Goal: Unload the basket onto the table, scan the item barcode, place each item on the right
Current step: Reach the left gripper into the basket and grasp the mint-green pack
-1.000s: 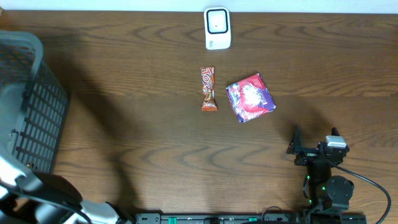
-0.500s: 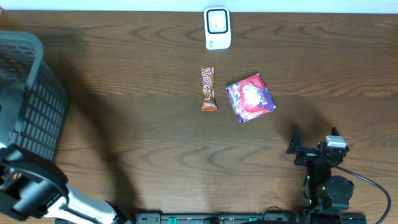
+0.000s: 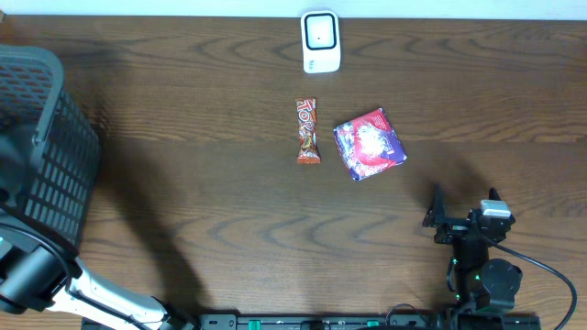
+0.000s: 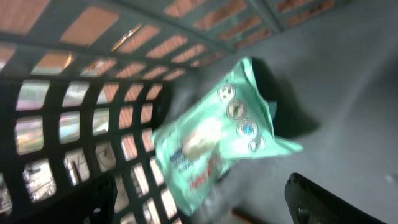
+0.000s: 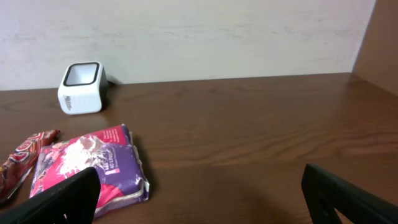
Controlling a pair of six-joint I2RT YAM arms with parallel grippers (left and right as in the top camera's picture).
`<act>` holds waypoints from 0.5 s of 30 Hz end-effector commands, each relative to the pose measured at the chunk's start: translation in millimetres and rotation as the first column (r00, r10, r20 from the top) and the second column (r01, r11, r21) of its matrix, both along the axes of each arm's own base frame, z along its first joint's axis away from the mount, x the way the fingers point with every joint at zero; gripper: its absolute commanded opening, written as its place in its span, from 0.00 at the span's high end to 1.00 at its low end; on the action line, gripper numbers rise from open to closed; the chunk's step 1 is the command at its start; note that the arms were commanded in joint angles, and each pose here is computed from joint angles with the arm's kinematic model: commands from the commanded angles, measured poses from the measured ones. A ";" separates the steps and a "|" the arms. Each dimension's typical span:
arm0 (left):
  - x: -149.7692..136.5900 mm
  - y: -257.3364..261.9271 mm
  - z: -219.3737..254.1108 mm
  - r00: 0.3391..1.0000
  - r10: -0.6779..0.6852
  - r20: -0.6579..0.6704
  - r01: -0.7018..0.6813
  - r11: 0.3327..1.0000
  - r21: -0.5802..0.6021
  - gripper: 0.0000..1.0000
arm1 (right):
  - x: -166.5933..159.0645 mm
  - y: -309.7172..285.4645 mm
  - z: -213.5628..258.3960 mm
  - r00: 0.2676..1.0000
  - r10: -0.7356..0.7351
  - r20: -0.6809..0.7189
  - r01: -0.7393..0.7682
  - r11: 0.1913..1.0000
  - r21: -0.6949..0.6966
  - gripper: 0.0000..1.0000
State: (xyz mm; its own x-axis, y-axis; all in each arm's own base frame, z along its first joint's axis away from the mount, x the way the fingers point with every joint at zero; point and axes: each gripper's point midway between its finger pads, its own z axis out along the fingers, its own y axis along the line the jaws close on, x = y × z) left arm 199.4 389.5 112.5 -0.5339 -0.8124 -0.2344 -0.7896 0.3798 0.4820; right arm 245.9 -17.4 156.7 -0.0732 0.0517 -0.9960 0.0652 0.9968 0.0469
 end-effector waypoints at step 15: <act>-0.4 -3.5 -77.0 0.985 -0.116 0.125 0.130 0.985 -0.110 0.11 | -0.2 -1.0 -1.0 1.000 -0.005 -0.002 0.005 1.000 0.010 0.01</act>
State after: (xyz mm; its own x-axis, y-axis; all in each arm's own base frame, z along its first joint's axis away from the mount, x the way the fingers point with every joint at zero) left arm 198.2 394.4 51.8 -0.6056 -0.7609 -0.2331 -0.7692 0.4847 0.4164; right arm 245.9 -17.4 156.8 -0.0729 0.0517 -0.9960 0.0652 0.9968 0.0469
